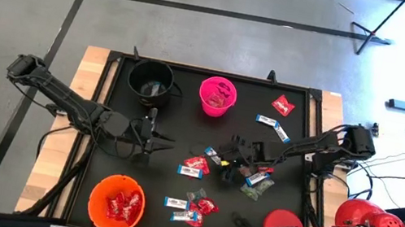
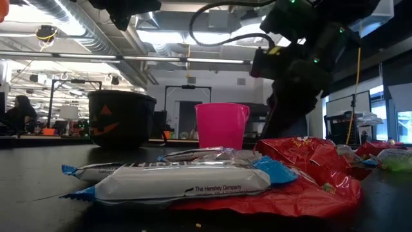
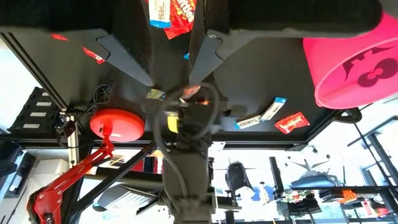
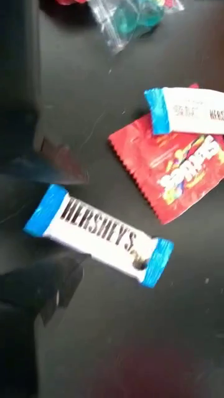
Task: Organize candy in baskets
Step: Put the white chocolate bar into the black bucket
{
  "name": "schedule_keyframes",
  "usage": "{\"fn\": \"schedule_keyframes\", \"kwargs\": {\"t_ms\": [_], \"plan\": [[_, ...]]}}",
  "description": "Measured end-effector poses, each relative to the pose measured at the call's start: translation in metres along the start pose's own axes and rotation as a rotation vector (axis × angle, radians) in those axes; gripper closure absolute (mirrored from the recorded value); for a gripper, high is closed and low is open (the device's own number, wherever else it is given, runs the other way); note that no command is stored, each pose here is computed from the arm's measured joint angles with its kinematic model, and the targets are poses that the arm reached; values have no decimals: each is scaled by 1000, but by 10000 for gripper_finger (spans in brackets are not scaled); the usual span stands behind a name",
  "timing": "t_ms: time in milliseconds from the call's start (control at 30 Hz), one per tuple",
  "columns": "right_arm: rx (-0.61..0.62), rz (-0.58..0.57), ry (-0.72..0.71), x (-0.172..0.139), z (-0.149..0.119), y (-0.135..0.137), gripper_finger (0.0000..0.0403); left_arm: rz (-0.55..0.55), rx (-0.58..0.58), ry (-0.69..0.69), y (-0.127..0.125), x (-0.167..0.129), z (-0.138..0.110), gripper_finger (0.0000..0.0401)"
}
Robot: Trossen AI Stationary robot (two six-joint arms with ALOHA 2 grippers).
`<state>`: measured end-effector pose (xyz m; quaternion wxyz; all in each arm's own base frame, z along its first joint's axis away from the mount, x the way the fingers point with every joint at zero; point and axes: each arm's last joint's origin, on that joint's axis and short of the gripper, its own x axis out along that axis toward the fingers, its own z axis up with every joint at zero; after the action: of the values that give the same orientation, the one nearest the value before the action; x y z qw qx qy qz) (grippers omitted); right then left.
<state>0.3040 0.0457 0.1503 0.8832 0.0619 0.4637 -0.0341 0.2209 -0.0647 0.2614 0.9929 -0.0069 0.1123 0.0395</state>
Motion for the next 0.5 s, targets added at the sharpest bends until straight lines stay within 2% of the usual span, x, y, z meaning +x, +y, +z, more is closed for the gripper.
{"fn": "schedule_keyframes", "kwargs": {"t_ms": [133,267,400,500], "plan": [[6,-38,21,12,-6,5,149,2,2,5,0,0,0,311],[19,-74,49,23,-11,4,116,5,3,16,0,0,-2,311],[35,-104,63,27,-14,3,113,7,-11,19,0,0,-2,311],[34,-117,66,28,-14,3,139,7,-13,20,0,0,-2,311]]}}
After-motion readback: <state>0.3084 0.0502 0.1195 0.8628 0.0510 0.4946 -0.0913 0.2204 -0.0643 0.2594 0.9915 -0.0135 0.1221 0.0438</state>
